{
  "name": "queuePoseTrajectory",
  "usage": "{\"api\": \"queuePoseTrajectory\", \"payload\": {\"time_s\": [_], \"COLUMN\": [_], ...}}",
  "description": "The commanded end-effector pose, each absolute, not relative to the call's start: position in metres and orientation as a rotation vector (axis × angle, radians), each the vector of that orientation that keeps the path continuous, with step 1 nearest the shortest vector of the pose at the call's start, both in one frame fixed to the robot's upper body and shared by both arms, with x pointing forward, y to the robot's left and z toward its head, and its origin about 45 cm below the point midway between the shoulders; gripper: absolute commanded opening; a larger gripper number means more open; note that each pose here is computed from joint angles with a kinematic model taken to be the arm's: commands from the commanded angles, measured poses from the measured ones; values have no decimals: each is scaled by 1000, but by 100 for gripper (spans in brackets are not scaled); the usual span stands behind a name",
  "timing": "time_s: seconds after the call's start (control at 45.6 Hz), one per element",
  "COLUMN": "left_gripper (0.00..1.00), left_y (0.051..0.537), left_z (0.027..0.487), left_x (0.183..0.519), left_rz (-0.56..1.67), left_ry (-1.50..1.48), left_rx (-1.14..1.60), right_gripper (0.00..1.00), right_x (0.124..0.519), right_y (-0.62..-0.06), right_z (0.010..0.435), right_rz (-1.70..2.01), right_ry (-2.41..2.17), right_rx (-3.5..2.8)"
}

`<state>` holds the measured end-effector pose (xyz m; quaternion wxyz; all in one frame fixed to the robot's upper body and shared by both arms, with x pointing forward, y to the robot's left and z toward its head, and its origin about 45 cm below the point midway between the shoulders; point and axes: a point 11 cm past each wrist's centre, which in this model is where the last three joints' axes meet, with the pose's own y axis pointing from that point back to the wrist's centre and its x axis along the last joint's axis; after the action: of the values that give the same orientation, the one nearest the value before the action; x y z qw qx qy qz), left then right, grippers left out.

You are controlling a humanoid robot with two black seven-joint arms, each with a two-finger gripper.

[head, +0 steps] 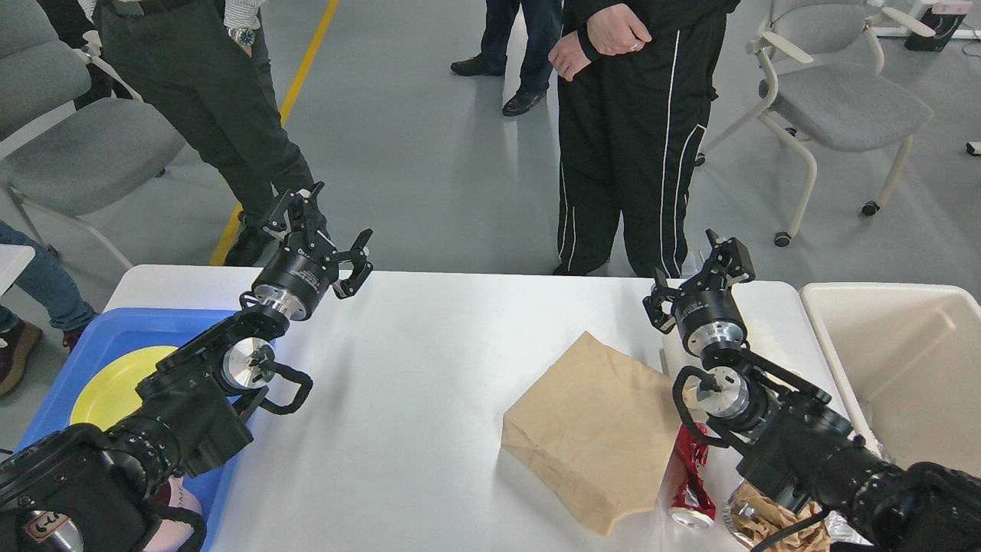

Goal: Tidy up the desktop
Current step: 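Raise the right gripper away from the paper bag and snacks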

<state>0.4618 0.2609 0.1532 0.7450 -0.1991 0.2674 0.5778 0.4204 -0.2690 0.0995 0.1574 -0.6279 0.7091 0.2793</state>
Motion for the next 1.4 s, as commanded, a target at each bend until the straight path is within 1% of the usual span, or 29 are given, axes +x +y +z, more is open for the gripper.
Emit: {"api": "queuePoseTrajectory", "payload": {"time_s": [0.0,0.285,0.394,0.548,0.723,0.854,1.38], "left_gripper": [96,96,96,96,96,96,96], "left_y": [261,261,261,261,261,261,260], "left_z": [153,153,154,154,153,154,154], "left_x": [462,462,462,462,462,462,462], "left_rz": [1266,1266,1265,1265,1266,1265,1264], "left_ry": [586,586,585,585,586,585,585], "left_rx": [-436,-436,-436,-436,-436,-436,-437], "right_gripper": [100,100,100,100,100,100,100], "right_x": [420,421,428,454,471,471,471], "right_y": [-269,-268,-262,-264,-292,-307,-319], "right_z": [100,99,108,146,178,181,185], "right_rz": [799,803,799,703,592,576,549], "right_ry": [2029,2040,2010,1968,1979,2001,2018], "right_rx": [-1797,-1797,-1810,-1829,-1816,-1789,-1788]}}
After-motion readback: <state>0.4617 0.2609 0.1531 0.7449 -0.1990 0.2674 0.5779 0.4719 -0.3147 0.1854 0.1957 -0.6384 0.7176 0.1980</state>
